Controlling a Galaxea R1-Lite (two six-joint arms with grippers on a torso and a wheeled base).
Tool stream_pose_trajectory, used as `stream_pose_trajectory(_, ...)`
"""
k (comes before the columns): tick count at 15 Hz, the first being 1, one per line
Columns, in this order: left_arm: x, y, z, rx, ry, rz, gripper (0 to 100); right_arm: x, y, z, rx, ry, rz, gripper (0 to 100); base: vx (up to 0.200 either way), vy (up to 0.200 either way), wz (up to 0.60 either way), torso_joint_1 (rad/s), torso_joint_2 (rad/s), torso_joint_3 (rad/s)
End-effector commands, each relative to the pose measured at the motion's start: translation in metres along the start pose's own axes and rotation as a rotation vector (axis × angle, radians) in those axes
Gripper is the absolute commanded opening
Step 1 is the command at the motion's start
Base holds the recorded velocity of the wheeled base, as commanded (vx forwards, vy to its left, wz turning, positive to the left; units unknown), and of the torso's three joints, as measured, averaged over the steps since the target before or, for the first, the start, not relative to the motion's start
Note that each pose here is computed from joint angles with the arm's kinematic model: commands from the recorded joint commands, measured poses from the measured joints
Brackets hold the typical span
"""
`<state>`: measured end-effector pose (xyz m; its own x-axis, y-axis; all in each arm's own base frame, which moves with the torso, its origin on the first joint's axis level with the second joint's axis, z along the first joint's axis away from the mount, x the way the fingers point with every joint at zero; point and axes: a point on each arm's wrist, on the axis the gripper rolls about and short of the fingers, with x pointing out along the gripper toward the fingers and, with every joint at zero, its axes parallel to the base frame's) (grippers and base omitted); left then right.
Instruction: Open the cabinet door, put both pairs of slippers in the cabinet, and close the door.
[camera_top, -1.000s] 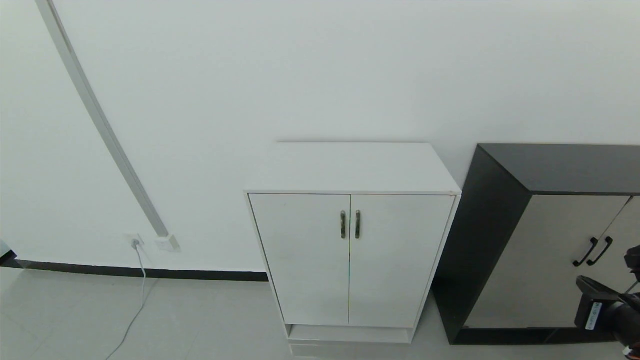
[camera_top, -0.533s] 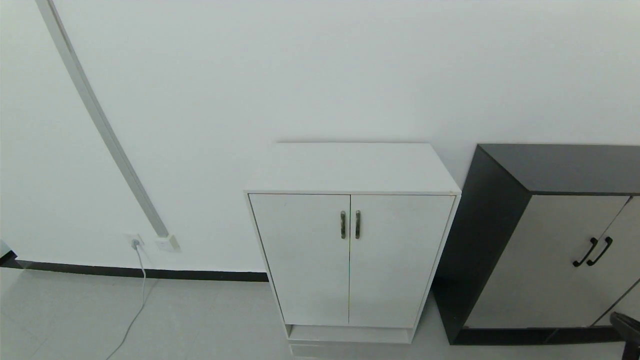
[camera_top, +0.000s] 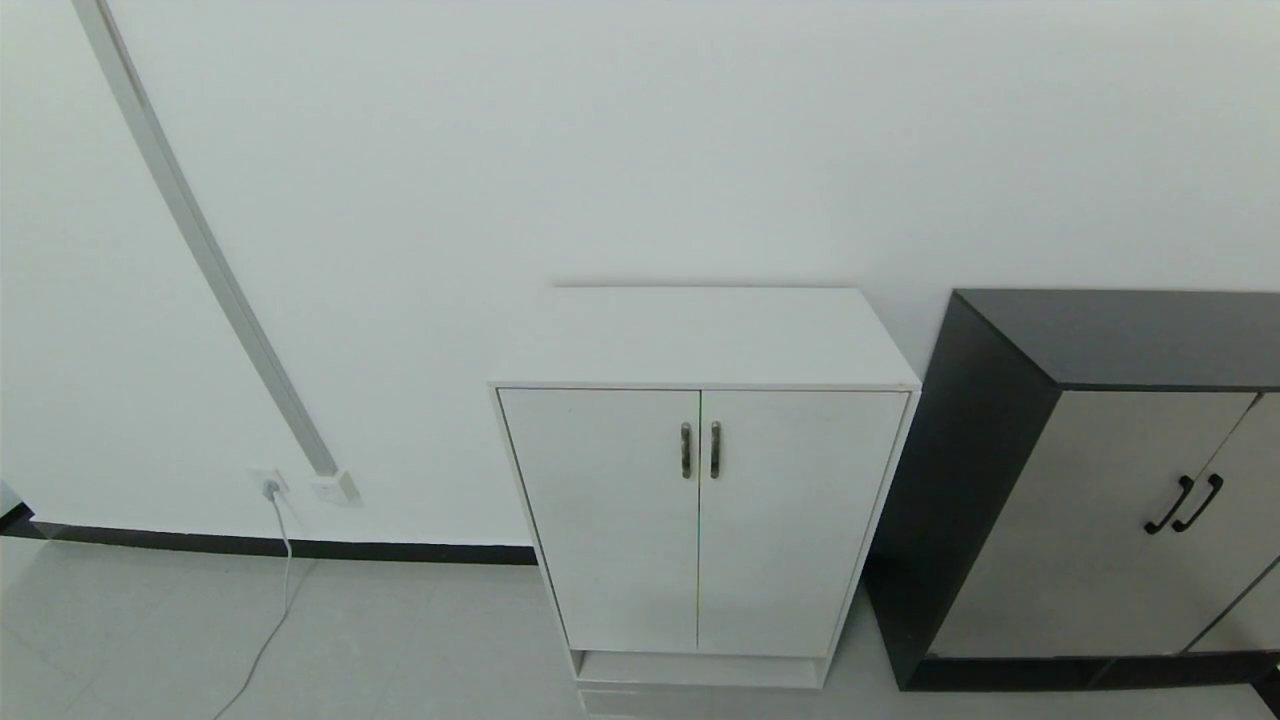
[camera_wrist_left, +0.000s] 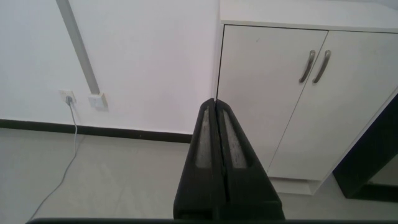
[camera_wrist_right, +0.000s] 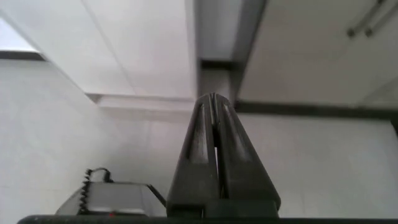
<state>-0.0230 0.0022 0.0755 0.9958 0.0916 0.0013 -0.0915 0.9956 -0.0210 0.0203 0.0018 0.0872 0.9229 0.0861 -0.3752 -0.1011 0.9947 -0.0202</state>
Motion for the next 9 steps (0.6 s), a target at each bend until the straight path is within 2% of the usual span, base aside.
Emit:
stream_pose_trajectory(1, 0.0001, 0.0000, 0.0000, -0.001, 0.001, 0.000, 0, -0.0133, -0.0008, -0.0102, -0.013, -0.089, 0.075, 0, 0.000, 0.000, 0.00, 0.000, 0.00, 0.000)
stream_pose_trajectory(4, 0.0001, 0.0000, 0.0000, -0.001, 0.001, 0.000, 0, -0.0165, 0.0011, -0.0156, -0.067, -0.103, 0.198, 0, 0.000, 0.000, 0.00, 0.000, 0.00, 0.000)
stream_pose_trajectory(5, 0.0001, 0.0000, 0.0000, -0.001, 0.001, 0.000, 0, -0.0169, 0.0010, -0.0160, -0.074, -0.104, 0.203, 0, 0.000, 0.000, 0.00, 0.000, 0.00, 0.000)
stream_pose_trajectory(6, 0.0001, 0.0000, 0.0000, -0.001, 0.001, 0.000, 0, -0.0177, 0.0009, -0.0163, -0.071, -0.119, 0.192, 0, 0.000, 0.000, 0.00, 0.000, 0.00, 0.000)
stream_pose_trajectory(9, 0.0001, 0.0000, 0.0000, -0.001, 0.001, 0.000, 0, -0.0226, 0.0011, -0.0186, -0.025, -0.187, 0.057, 0, 0.000, 0.000, 0.00, 0.000, 0.00, 0.000)
